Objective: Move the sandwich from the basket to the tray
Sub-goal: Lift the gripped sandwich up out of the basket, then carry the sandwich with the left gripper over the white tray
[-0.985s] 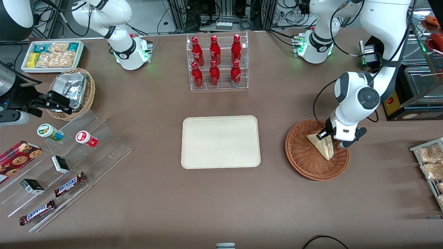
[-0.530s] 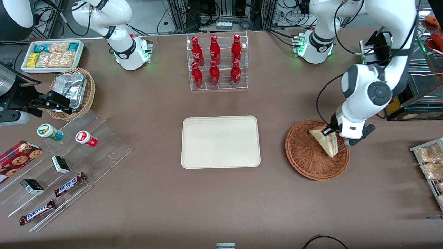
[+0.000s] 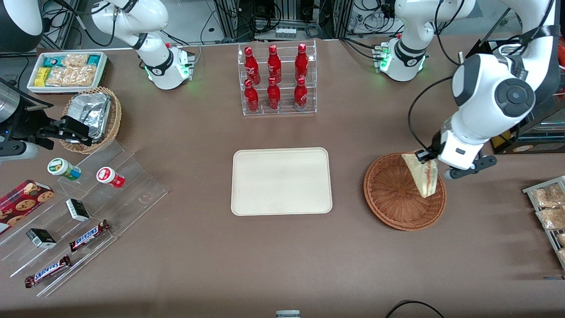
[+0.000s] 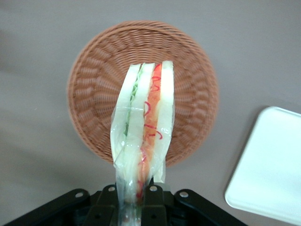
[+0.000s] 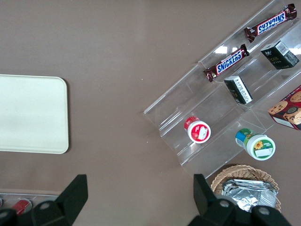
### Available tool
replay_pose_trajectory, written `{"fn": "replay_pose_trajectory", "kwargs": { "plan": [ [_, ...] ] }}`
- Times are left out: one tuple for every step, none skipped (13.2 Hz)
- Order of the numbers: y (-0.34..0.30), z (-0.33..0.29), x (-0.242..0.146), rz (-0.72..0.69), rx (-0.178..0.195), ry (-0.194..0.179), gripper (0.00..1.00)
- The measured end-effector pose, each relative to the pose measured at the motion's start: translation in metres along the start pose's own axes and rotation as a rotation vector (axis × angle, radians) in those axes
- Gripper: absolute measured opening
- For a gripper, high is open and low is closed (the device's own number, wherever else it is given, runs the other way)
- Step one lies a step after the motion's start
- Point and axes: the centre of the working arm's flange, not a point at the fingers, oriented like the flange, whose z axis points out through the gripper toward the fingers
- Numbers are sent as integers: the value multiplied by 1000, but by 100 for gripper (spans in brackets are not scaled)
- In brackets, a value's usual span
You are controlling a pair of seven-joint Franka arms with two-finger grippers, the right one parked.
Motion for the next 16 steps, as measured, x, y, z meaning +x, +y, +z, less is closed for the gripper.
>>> {"fn": "replay_pose_trajectory", "kwargs": {
  "plan": [
    [19,-4,-9,57,-4,7,15],
    [36,-6,-18,111,-7,11,15],
    [50,-7,-26,150,-8,12,15],
    [61,-7,-34,182,-9,13,15],
    [73,-6,-41,209,-11,15,15],
    [84,-5,-48,235,-13,19,15],
    [97,-2,-56,263,-10,26,15],
    [107,2,-62,280,8,35,15],
    [117,8,-67,287,28,44,15],
    [129,14,-72,280,42,52,15],
    [143,20,-77,265,49,53,15],
    [157,26,-82,246,52,52,15],
    [171,32,-87,218,55,55,15],
    [184,37,-91,183,61,62,15],
    [196,43,-95,149,68,69,15],
    [206,51,-98,127,78,75,15]
  ]
}}
